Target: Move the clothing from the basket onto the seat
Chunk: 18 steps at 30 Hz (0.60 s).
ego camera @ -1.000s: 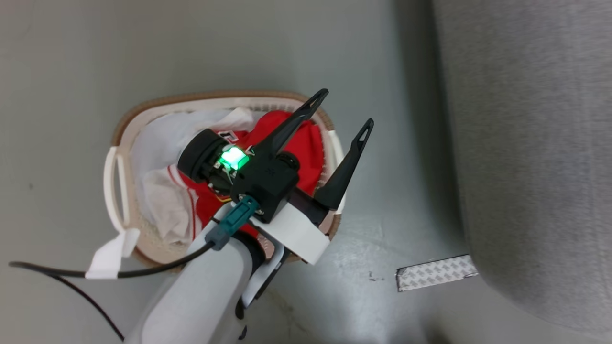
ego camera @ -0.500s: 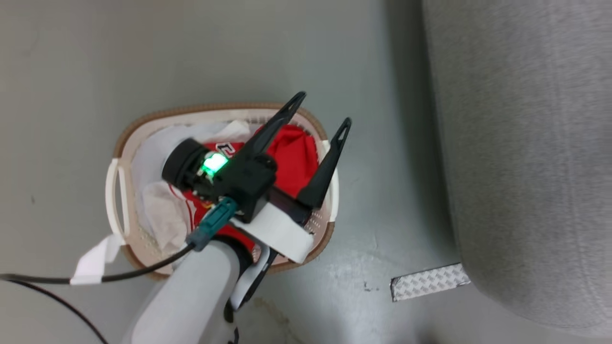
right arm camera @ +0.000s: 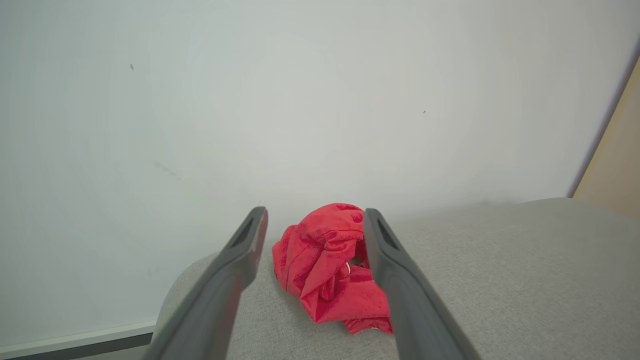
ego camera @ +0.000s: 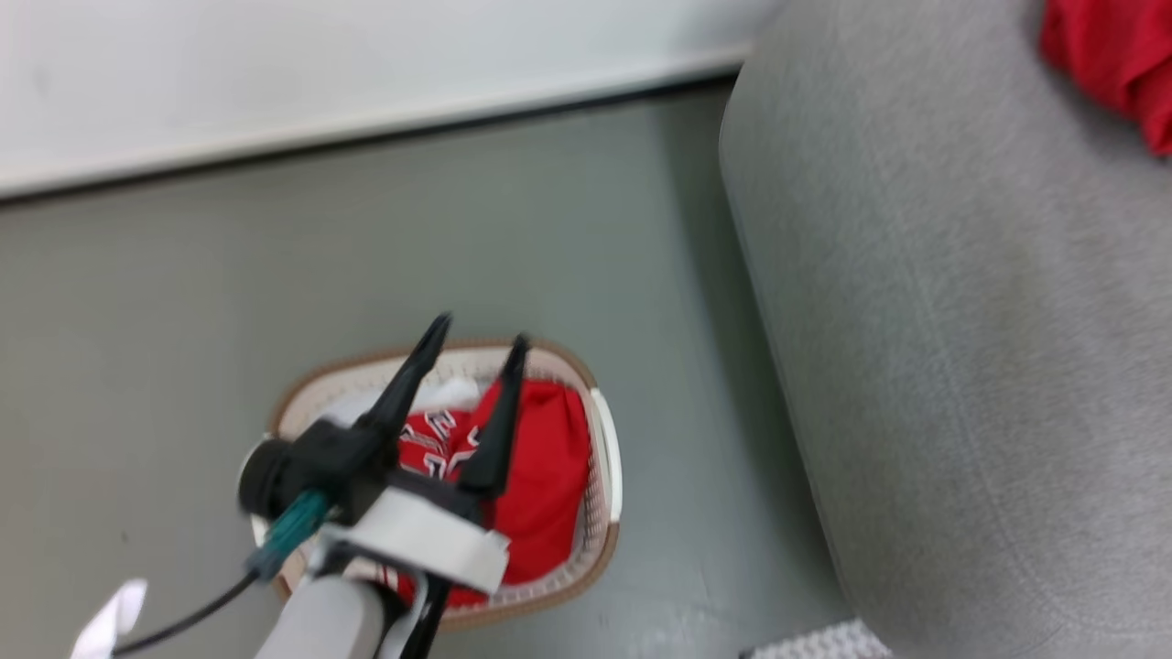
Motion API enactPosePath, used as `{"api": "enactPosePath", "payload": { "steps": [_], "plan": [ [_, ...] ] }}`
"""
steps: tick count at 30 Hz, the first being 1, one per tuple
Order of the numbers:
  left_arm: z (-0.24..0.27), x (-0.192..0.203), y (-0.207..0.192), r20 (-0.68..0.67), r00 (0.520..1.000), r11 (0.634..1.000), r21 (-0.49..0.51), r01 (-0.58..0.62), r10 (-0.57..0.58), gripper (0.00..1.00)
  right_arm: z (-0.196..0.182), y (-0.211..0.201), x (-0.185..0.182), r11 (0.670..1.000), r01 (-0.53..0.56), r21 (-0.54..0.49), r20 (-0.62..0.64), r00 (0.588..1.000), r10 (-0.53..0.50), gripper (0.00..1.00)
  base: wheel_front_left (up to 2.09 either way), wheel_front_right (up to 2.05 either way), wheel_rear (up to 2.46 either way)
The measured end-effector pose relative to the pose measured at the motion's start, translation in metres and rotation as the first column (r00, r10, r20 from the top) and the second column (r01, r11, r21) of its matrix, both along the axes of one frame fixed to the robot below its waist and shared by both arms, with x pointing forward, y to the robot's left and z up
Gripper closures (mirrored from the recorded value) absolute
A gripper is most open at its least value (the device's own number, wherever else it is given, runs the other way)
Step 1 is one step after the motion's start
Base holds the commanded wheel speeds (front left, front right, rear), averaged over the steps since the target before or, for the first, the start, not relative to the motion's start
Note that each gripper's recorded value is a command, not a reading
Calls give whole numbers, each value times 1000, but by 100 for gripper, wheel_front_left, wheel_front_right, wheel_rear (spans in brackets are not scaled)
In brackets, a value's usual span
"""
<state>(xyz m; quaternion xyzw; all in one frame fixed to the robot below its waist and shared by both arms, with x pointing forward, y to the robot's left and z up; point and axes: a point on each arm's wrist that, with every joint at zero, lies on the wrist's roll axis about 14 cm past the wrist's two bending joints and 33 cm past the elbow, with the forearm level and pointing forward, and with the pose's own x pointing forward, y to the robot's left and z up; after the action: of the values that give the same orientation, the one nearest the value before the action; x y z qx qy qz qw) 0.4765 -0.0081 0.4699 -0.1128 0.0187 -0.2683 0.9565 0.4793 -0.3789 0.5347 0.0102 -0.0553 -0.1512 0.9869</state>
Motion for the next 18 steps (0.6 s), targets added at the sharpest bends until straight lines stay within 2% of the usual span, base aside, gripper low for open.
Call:
{"api": "enactPosePath", "payload": {
  "steps": [7,14,18],
  "plan": [
    [14,-28,50,16,989,988,27,-150,150,0,17,43,-43,997,-79,-23,57,995,81,0,0,0,0],
    [16,-67,105,17,953,950,71,-304,303,0,21,96,-73,986,-162,22,116,981,159,0,0,0,0],
    [11,-88,135,9,926,921,98,-377,378,0,12,125,-90,977,-204,65,116,974,195,0,0,0,0]
  ]
}}
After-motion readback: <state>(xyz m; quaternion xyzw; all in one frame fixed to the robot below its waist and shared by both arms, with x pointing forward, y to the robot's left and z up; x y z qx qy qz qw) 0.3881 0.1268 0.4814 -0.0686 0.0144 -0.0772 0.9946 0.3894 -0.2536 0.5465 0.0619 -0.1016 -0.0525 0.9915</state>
